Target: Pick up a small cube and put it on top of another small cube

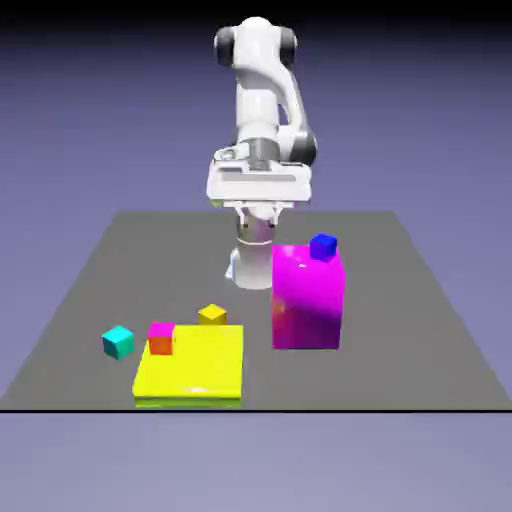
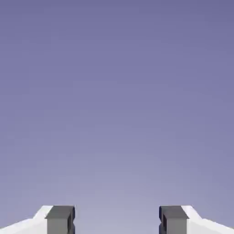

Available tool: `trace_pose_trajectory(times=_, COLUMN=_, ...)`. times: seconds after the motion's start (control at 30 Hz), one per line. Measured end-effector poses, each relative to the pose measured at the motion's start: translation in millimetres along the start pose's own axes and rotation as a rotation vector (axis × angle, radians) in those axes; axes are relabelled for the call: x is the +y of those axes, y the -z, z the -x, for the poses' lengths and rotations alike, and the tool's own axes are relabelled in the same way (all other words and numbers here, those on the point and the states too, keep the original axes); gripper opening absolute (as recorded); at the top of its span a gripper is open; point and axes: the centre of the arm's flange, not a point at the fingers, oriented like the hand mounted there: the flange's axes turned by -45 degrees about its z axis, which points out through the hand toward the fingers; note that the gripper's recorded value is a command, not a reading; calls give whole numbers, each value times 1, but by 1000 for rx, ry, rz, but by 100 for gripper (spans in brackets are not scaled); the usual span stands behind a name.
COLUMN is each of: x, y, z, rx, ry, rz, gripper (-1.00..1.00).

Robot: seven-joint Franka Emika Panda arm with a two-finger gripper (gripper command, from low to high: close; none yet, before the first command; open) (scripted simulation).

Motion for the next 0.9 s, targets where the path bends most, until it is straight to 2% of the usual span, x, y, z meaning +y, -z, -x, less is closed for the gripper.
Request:
trace_pose_trajectory(times=0.2, x=78, y=-82, z=109, rx=-457, ry=-360, rz=87, gripper=0)
trace_pose_trajectory(times=0.4, x=125, y=-111, z=237, rx=-878, ry=-721, rz=183, gripper=0)
trace_pose_trajectory(times=0.7, x=118, y=-157, z=287, rx=-878, ry=-721, rz=183, gripper=0)
trace_pose_trajectory(times=0.73, x=118, y=-158, z=288, rx=-878, ry=-721, rz=183, gripper=-100)
trace_pose_trajectory(times=0.9, x=122, y=-142, z=267, rx=-876, ry=-721, rz=181, gripper=-100)
